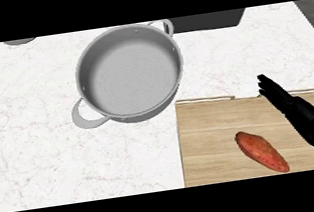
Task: Pick the sweet potato from the tray and place it in the pot
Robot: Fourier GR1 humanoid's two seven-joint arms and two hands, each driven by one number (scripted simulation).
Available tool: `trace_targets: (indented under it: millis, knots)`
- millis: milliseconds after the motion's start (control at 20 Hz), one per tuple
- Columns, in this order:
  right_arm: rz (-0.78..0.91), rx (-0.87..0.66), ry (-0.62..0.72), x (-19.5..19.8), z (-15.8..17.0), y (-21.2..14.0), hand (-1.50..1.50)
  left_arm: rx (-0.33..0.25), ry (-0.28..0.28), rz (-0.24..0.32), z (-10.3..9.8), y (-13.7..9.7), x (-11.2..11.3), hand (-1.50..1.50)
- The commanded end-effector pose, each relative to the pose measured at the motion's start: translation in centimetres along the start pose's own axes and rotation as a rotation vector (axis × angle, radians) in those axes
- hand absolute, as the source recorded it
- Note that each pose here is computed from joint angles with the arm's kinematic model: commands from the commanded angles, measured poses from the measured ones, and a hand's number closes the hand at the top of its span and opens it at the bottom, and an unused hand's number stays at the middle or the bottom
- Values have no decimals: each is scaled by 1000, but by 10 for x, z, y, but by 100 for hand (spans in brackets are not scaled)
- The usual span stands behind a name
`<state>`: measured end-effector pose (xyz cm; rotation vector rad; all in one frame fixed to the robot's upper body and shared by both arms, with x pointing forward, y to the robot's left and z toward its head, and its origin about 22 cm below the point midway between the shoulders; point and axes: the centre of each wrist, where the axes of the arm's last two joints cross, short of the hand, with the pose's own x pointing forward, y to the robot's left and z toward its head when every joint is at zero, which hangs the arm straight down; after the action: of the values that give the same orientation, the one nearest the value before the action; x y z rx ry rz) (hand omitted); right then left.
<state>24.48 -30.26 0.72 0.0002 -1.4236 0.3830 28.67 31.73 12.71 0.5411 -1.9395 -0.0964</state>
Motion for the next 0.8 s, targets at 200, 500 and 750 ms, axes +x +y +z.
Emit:
trace_targets:
  millis: [200, 500, 750]
  knots:
    - [49, 242, -382, 61, -38, -12, -150, -393, 381, 334, 65, -76, -29, 0]
    - [602, 120, -108, 29, -45, -21, -150, -588, 549, 473, 100, -107, -35, 0]
    - [742, 266, -204, 48, -40, -33, -150, -577, 568, 477, 99, -107, -32, 0]
